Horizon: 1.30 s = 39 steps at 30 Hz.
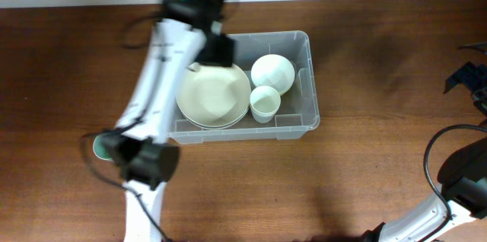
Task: Pack container
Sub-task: 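Move the left gripper to the mint cup at front left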
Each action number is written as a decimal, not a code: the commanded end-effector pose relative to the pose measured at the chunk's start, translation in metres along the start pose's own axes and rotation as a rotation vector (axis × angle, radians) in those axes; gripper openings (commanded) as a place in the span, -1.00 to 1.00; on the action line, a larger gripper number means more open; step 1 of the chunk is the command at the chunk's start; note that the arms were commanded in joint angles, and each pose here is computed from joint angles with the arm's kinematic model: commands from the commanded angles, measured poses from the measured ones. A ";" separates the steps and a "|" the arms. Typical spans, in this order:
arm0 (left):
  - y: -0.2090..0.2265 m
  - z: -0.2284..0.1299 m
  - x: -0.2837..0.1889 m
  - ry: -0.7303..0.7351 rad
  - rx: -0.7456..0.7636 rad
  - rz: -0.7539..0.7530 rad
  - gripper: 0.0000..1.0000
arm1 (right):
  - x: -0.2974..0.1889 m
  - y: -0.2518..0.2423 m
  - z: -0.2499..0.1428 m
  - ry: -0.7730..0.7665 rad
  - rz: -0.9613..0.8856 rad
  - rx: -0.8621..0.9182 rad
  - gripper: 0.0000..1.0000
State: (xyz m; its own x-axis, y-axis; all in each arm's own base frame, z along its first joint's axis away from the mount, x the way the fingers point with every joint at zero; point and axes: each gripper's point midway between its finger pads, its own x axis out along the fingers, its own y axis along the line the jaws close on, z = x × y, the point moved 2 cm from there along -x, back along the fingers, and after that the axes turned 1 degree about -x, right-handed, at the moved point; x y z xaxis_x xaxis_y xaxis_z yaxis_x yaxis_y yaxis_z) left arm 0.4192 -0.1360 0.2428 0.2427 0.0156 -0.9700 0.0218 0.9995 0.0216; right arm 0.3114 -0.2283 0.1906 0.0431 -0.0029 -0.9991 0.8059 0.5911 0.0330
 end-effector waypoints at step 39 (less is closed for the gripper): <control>0.254 -0.220 0.076 0.236 -1.343 0.264 0.99 | -0.008 -0.002 -0.001 -0.025 -0.001 0.007 0.98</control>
State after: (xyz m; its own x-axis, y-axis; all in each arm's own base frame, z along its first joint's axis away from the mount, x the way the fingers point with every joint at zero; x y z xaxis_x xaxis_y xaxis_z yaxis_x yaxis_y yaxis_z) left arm 0.2357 0.1206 0.1270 -0.0727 0.0818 -0.9940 -0.9585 0.2698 0.0923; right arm 0.3114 -0.2283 0.1906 0.0431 -0.0029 -0.9991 0.8062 0.5908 0.0331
